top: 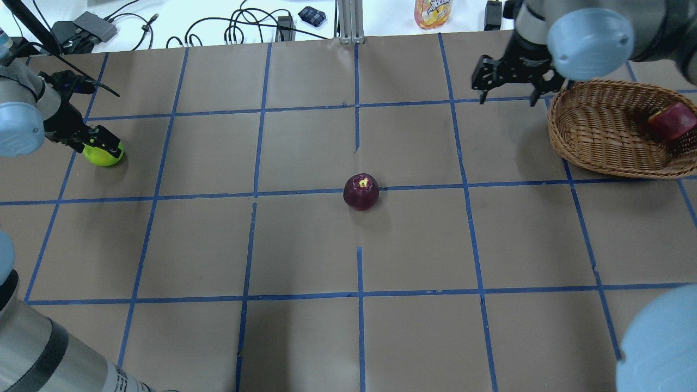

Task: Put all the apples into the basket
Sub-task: 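Move right gripper to dark red apple while left grasps green apple, then grasp and lift dark red apple with right while left lifts green apple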

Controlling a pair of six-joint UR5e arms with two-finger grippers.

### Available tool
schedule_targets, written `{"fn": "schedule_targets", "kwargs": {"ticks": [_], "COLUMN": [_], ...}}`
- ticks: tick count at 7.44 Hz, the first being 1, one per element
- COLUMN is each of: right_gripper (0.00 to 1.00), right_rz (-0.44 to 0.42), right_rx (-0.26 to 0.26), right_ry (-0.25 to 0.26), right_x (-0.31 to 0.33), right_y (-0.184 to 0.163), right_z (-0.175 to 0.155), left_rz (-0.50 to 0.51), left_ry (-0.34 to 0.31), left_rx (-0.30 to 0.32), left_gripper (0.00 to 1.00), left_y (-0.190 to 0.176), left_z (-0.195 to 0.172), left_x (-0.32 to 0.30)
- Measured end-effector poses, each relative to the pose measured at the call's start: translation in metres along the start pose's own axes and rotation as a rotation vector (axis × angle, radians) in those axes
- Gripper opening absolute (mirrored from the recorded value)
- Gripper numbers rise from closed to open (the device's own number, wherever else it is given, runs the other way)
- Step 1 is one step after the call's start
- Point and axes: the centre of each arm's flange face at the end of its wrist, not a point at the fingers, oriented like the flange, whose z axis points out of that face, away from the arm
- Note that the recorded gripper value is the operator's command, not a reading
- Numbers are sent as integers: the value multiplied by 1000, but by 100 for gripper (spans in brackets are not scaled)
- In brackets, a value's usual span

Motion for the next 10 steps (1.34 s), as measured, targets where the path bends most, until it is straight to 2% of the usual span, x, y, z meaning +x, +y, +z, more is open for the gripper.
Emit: {"fn": "schedule_targets", "kwargs": {"ticks": [2, 4, 7, 10], "right_gripper": [100, 100, 100, 100], "right_rz": [36, 17, 24, 29], "right_rx": [-51, -107, -175, -213], "right_ry": [-58, -67, -79, -80], "right_x": [-94, -142, -183, -202], "right_y": [37, 58, 74, 78], "right_z": [15, 43, 80, 113], "left_rz": [12, 32, 33, 63], "left_ry": [-13, -14, 2, 16], "left_rx": [15, 16, 11, -8], "left_gripper": [100, 100, 100, 100], "left_y": [-14, -24, -27, -24], "left_z": [6, 16, 32, 50], "left_x": [-15, -25, -36, -44]}}
